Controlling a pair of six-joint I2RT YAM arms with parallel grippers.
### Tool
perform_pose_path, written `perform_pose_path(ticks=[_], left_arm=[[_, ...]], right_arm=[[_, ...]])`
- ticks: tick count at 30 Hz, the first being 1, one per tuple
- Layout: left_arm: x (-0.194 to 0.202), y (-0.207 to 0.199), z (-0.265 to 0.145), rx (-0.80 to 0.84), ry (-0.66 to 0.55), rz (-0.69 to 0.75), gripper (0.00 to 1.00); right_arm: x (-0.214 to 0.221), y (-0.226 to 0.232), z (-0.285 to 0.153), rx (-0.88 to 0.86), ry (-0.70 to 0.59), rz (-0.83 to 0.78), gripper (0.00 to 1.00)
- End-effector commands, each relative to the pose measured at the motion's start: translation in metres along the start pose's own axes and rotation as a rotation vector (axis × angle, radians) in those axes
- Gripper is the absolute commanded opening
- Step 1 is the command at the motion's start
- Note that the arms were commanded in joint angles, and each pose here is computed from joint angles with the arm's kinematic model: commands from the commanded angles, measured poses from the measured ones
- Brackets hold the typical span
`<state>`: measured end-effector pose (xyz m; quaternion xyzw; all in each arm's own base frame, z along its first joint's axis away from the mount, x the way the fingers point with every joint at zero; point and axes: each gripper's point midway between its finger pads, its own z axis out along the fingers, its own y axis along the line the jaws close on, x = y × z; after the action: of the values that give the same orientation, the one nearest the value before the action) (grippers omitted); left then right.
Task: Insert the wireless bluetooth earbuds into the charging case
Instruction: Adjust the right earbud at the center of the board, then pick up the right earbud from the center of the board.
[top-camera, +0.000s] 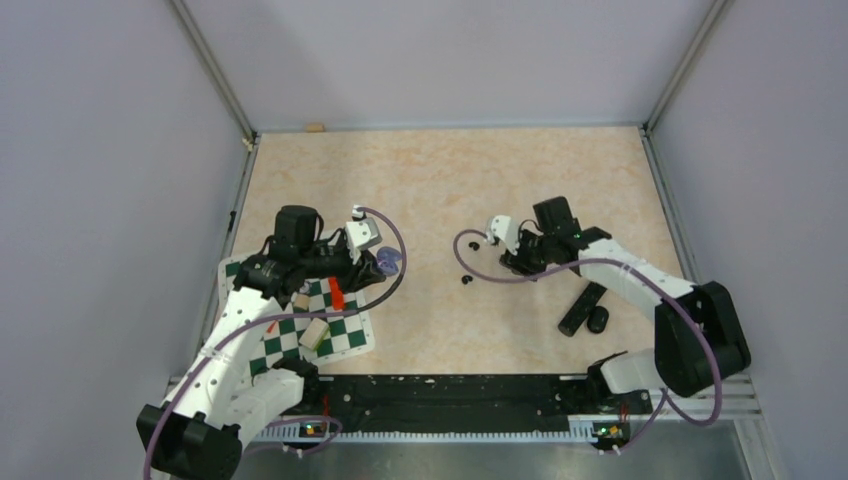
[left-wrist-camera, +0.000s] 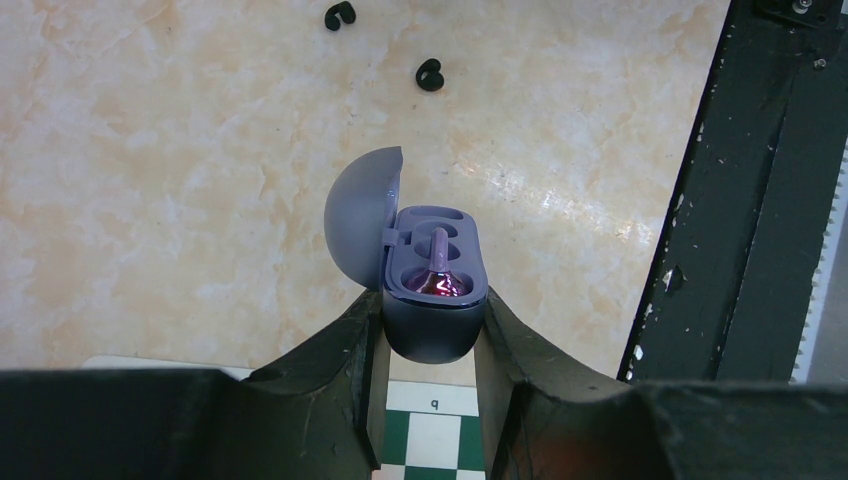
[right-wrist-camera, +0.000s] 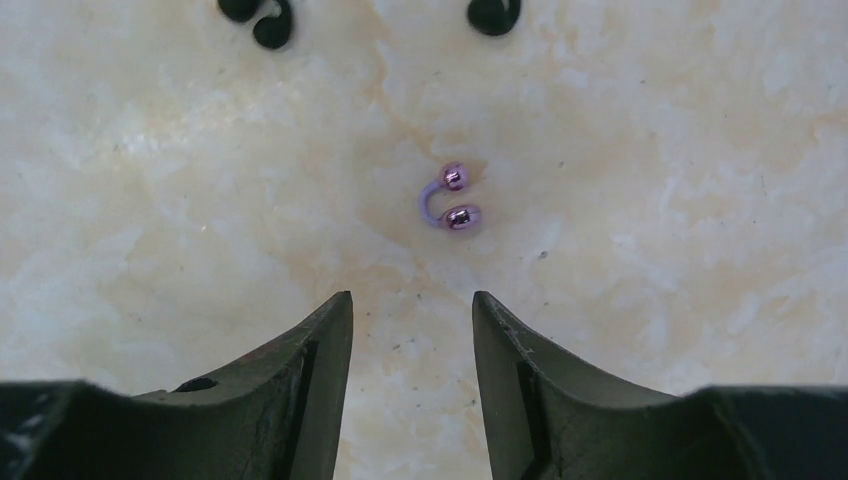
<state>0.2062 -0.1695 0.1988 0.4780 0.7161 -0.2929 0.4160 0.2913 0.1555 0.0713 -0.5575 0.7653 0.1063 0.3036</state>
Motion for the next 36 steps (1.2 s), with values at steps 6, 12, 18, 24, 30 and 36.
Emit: perform_pose_path(ticks=[6,12,18,24,30,36], left_arm=[[-0.008,-0.002,-0.003,0.007,-0.03,0.022,0.0],[-0.009,-0.002,-0.004,0.005,-0.033,0.026,0.0],[-0.01,-0.003,-0.005,0.005,-0.039,0.031,0.0],[-0.012,-0.005,-0.007,0.005,-0.048,0.042,0.0],[-0.012,-0.006,-0.007,0.006,-0.049,0.044,0.0],[-0.013,-0.007,-0.008,0.006,-0.055,0.051,0.0]], right_arm=[[-0.003,0.001,0.001,0.15,-0.154,-0.583,0.49],[-0.004,0.001,0.01,0.156,-0.173,-0.64,0.47],[0.005,0.003,0.023,0.144,-0.145,-0.68,0.42],[0.014,0.014,0.036,0.089,-0.105,-0.711,0.37],[0.018,0.019,0.047,0.06,-0.067,-0.715,0.33],[0.021,0.013,0.051,0.084,-0.03,-0.67,0.28]])
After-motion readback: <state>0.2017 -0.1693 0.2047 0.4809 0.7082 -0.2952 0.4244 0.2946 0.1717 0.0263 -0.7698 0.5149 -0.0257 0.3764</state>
